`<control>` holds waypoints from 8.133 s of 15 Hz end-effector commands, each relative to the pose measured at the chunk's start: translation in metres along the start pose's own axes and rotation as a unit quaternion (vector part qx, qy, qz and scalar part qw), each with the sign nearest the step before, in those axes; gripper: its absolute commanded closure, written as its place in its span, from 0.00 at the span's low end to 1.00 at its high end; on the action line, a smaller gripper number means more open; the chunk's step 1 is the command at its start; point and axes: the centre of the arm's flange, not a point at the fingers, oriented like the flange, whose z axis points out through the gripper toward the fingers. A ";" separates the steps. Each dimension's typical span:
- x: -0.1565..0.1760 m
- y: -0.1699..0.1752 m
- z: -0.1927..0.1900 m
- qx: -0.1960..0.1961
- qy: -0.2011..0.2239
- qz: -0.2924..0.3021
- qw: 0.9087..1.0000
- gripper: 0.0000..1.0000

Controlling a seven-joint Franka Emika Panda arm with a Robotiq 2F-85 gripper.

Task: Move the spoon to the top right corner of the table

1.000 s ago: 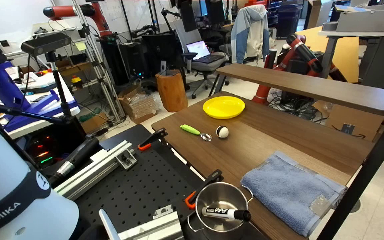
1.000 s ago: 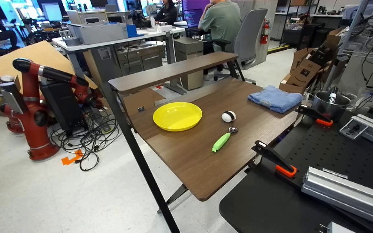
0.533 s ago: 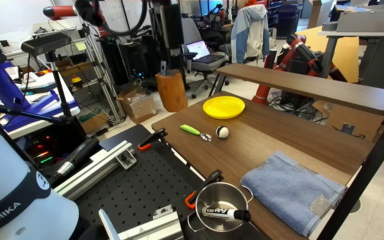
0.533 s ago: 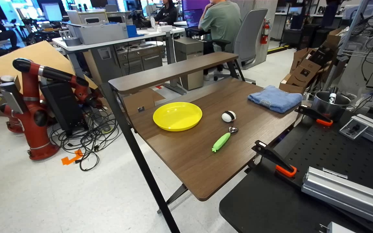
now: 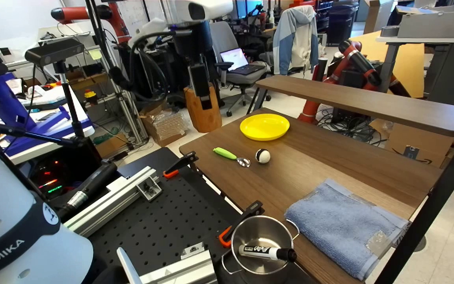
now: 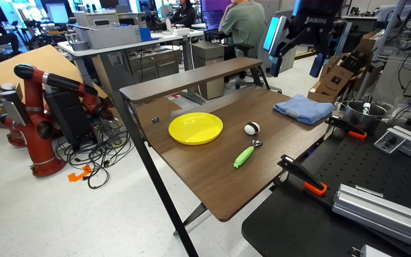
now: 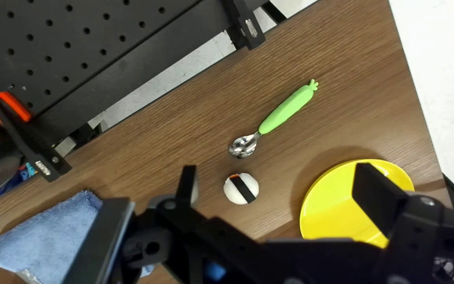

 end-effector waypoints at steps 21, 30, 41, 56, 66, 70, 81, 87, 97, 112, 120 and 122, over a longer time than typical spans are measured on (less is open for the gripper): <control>0.006 -0.062 0.213 0.074 -0.035 0.117 0.990 0.00; 0.027 -0.055 0.237 0.076 -0.038 0.148 0.985 0.00; 0.025 -0.051 0.236 0.070 -0.061 0.112 0.989 0.88; 0.039 -0.042 0.155 0.103 -0.048 0.079 0.990 0.93; 0.165 0.042 0.081 0.173 -0.051 0.185 0.966 0.93; 0.202 0.082 0.078 0.201 -0.054 0.243 0.948 0.93; 0.264 0.142 0.144 0.187 -0.044 0.344 0.919 0.93; 0.302 0.156 0.171 0.185 -0.033 0.376 0.907 0.93; 0.337 0.173 0.218 0.162 -0.010 0.424 0.891 0.93; 0.339 0.160 0.197 0.185 -0.003 0.422 0.887 0.00; 0.334 0.145 0.137 0.215 -0.002 0.394 0.893 0.00; 0.331 0.145 0.127 0.217 -0.002 0.392 0.894 0.00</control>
